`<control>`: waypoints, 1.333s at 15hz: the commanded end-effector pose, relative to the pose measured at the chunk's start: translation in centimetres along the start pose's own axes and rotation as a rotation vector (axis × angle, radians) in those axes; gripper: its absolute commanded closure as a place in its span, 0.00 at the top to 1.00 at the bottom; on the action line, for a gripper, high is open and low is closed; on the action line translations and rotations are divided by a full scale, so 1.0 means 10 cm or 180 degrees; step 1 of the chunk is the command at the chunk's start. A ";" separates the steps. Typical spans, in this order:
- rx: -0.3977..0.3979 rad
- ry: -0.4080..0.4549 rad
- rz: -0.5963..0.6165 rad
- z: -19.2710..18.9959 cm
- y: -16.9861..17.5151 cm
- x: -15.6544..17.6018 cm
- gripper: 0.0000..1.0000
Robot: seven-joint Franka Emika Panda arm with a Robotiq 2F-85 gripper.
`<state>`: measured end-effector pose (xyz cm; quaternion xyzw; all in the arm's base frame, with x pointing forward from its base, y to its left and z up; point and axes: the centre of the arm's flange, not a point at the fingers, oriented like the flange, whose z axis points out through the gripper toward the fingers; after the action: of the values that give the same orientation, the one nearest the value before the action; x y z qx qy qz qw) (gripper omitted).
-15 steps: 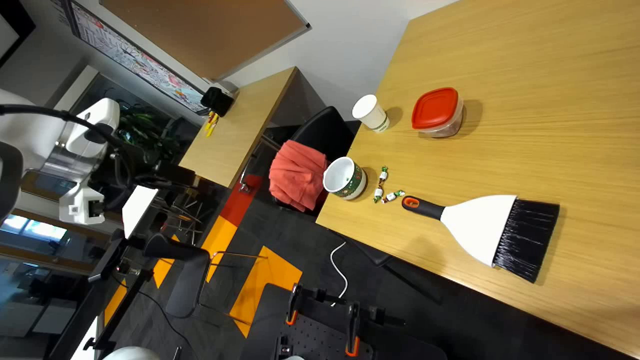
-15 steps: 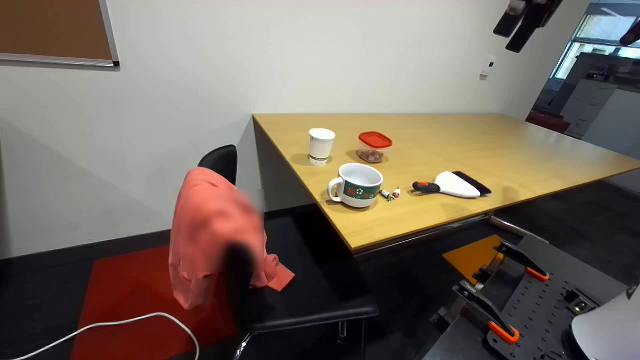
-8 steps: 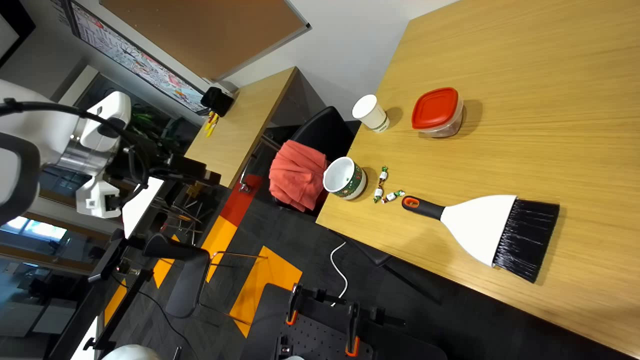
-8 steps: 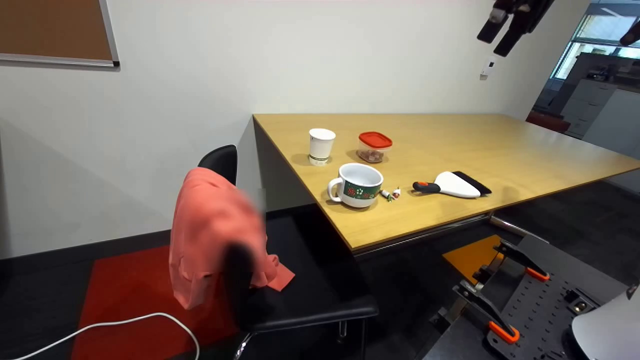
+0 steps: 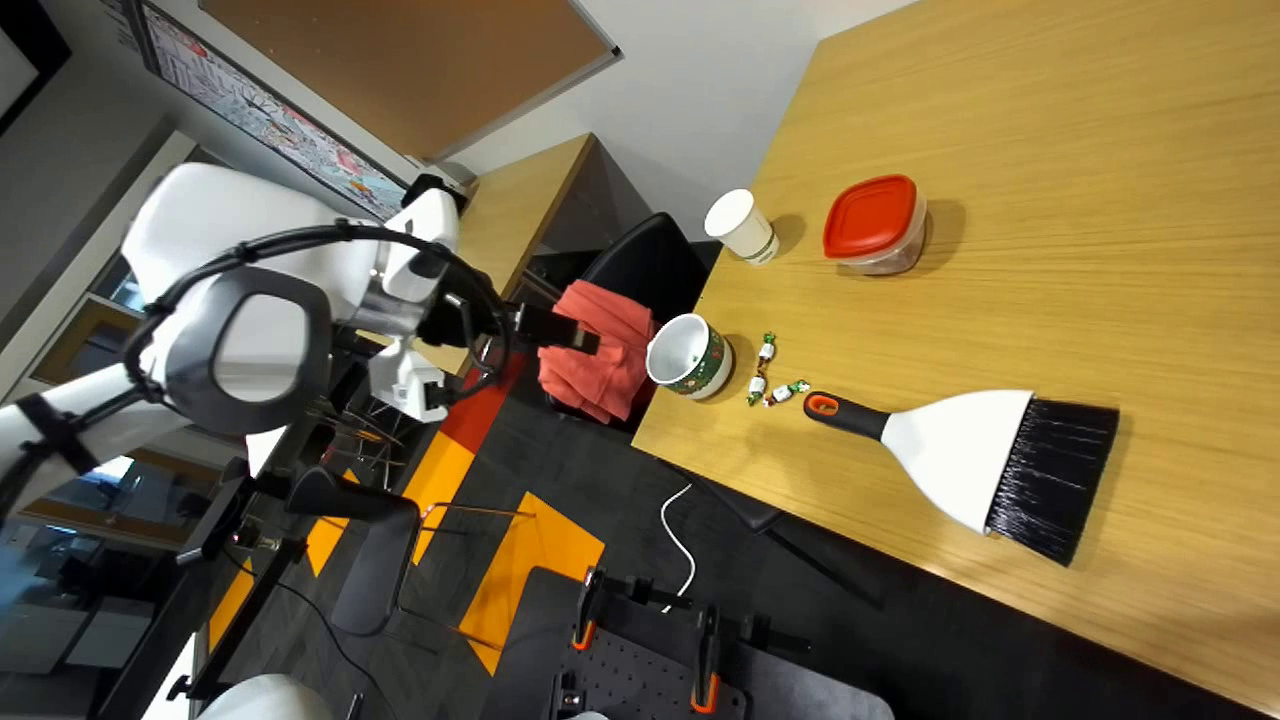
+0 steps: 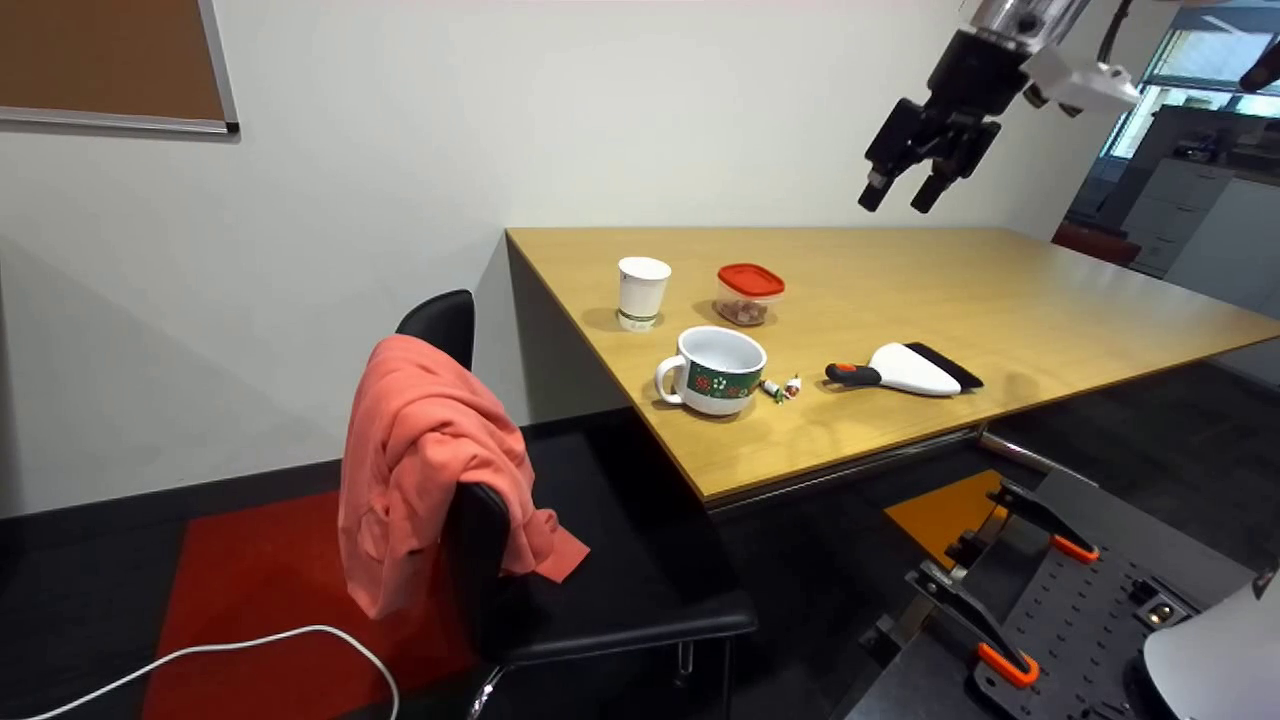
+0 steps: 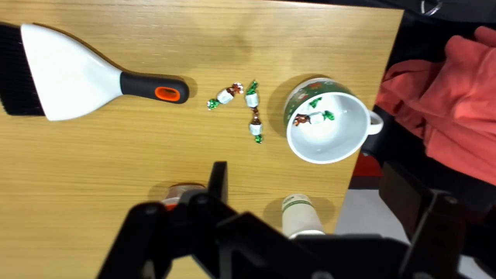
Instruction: Put a sweet in the mug
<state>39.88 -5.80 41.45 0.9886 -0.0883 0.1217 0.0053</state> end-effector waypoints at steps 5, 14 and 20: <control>-0.0273 -0.0151 0.0279 0.57 0.31 0.05 1.00; -0.0345 -0.0076 0.0589 0.68 0.36 0.15 1.00; -0.0280 -0.0006 0.0830 1.02 0.48 0.25 1.00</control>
<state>42.15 -10.56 34.28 0.9725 -0.2021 0.1104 0.0339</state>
